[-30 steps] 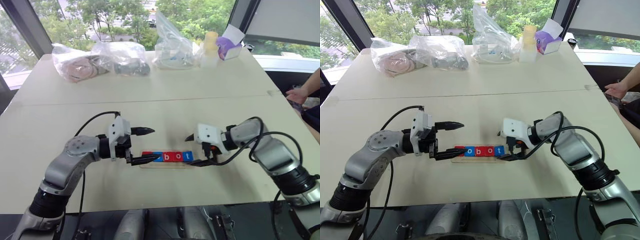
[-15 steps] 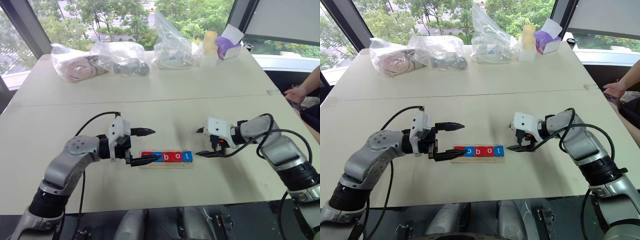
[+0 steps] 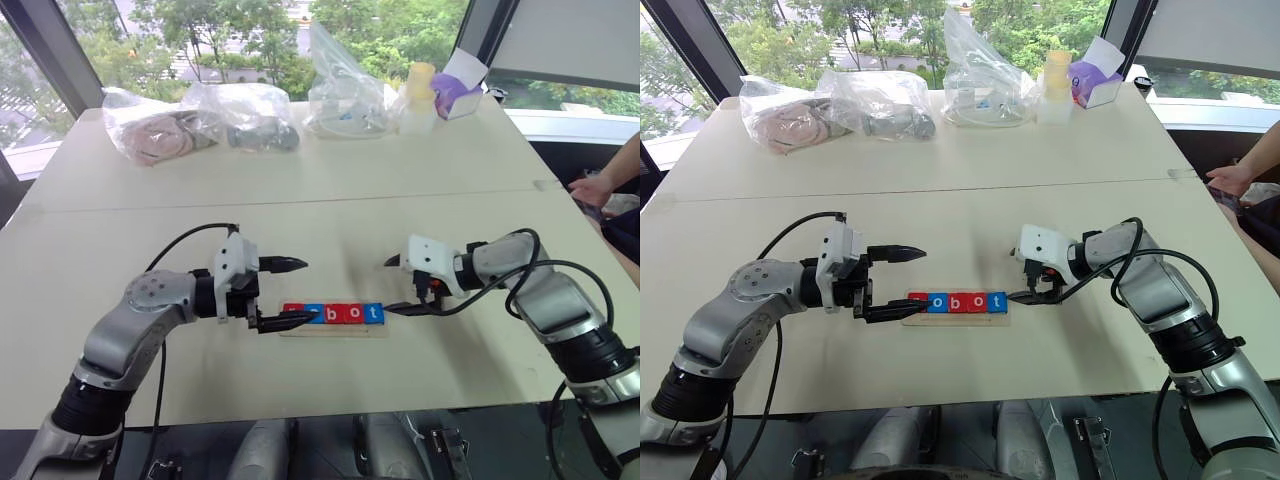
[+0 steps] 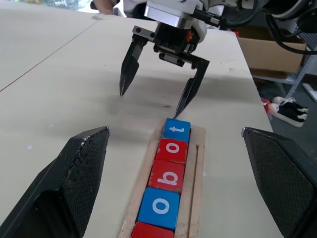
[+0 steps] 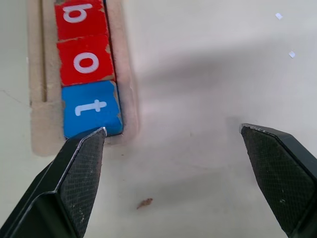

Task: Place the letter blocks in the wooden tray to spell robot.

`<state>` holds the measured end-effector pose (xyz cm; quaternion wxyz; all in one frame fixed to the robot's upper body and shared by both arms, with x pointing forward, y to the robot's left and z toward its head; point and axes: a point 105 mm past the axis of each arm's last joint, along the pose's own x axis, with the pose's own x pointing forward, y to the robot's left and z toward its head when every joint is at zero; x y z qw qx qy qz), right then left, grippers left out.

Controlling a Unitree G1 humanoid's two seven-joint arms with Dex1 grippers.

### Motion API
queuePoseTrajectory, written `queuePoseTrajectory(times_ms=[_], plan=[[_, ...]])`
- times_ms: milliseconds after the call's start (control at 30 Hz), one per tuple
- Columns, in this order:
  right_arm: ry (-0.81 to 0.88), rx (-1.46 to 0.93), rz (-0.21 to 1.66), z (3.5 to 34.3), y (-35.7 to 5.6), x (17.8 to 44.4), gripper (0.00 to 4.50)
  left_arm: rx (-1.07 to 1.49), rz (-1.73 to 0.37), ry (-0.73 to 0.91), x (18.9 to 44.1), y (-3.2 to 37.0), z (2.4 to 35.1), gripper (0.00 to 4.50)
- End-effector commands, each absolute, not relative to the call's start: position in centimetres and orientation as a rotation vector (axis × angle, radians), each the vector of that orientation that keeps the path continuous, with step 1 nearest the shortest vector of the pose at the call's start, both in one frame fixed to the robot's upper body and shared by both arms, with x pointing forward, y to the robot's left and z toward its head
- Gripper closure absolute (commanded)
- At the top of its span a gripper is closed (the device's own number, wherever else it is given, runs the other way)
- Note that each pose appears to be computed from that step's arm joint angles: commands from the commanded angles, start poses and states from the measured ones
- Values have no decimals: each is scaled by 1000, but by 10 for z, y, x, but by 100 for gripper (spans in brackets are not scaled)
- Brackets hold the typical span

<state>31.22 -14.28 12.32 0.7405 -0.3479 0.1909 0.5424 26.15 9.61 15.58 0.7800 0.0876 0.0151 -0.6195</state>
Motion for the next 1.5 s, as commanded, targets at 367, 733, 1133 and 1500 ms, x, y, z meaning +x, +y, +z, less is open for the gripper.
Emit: queuePoseTrajectory(times_ms=[367,733,1133,1500], plan=[[361,-786,1192,138,-138,310,3,213,-1349,-20,260,97,167,0],[388,-792,1179,133,-146,309,3,211,-1353,-20,259,96,166,0],[374,-763,1213,126,-131,306,3,212,-1350,-15,258,97,166,0],[383,-785,1178,132,-145,308,3,211,-1348,-13,257,96,167,0]])
